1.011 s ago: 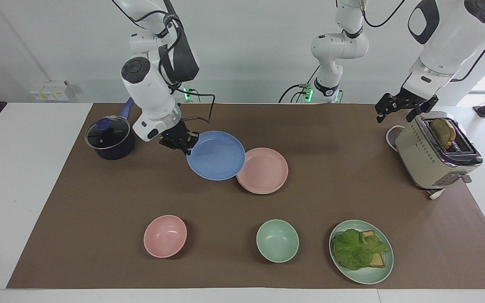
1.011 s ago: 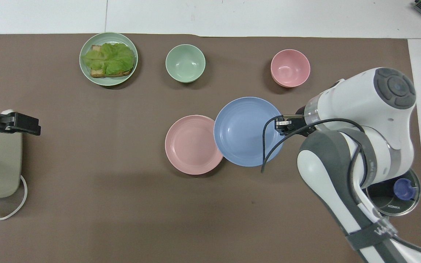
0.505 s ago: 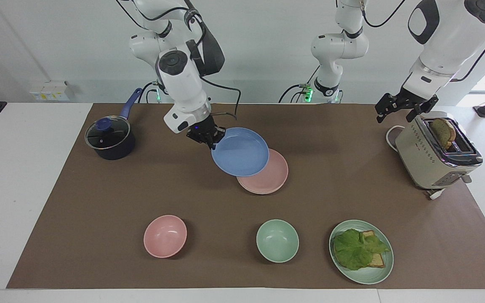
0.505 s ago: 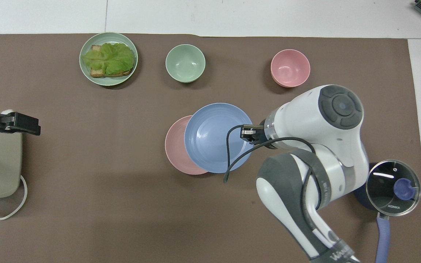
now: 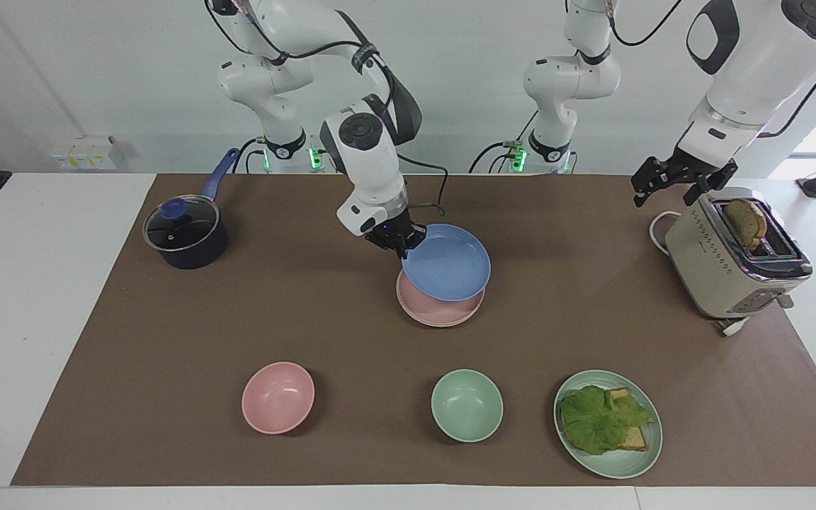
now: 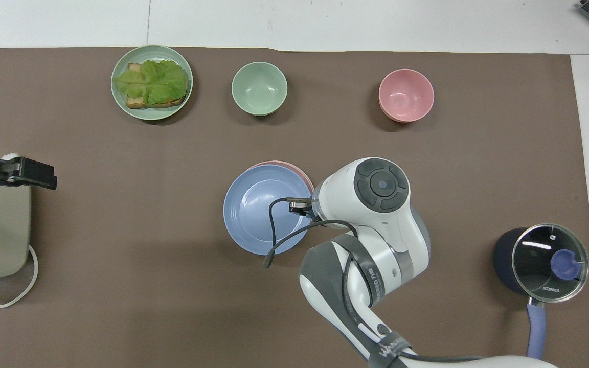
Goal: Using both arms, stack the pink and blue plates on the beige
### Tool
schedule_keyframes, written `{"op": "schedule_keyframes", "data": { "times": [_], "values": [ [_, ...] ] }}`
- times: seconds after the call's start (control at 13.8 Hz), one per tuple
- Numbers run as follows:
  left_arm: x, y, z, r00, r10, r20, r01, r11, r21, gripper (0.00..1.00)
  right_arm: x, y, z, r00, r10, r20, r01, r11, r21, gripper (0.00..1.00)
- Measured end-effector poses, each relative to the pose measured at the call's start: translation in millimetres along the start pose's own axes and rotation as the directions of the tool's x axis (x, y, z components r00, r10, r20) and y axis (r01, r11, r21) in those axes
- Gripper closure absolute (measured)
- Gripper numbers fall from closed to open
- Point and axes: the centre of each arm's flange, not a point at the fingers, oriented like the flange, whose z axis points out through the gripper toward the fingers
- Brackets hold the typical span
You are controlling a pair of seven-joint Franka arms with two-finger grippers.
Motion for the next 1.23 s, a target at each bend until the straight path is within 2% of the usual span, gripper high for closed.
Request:
{"op": "schedule_keyframes", "data": {
  "times": [0.22,0.94,1.23],
  "values": [
    [0,0,0,1.0,0.0,0.0,0.0,1.0,0.0,0.0,-1,4,20,1.0,0.003,-0.004,-0.003,1.0,-0.001,0.95],
    [0,0,0,1.0,0.0,0.0,0.0,1.0,0.0,0.0,19,26,29,0.999,0.003,-0.036,-0.002,1.0,0.011,0.95],
    [0,0,0,1.0,0.0,0.0,0.0,1.0,0.0,0.0,24,23,26,0.996,-0.054,-0.072,0.056,0.998,0.027,0.95]
  ]
}}
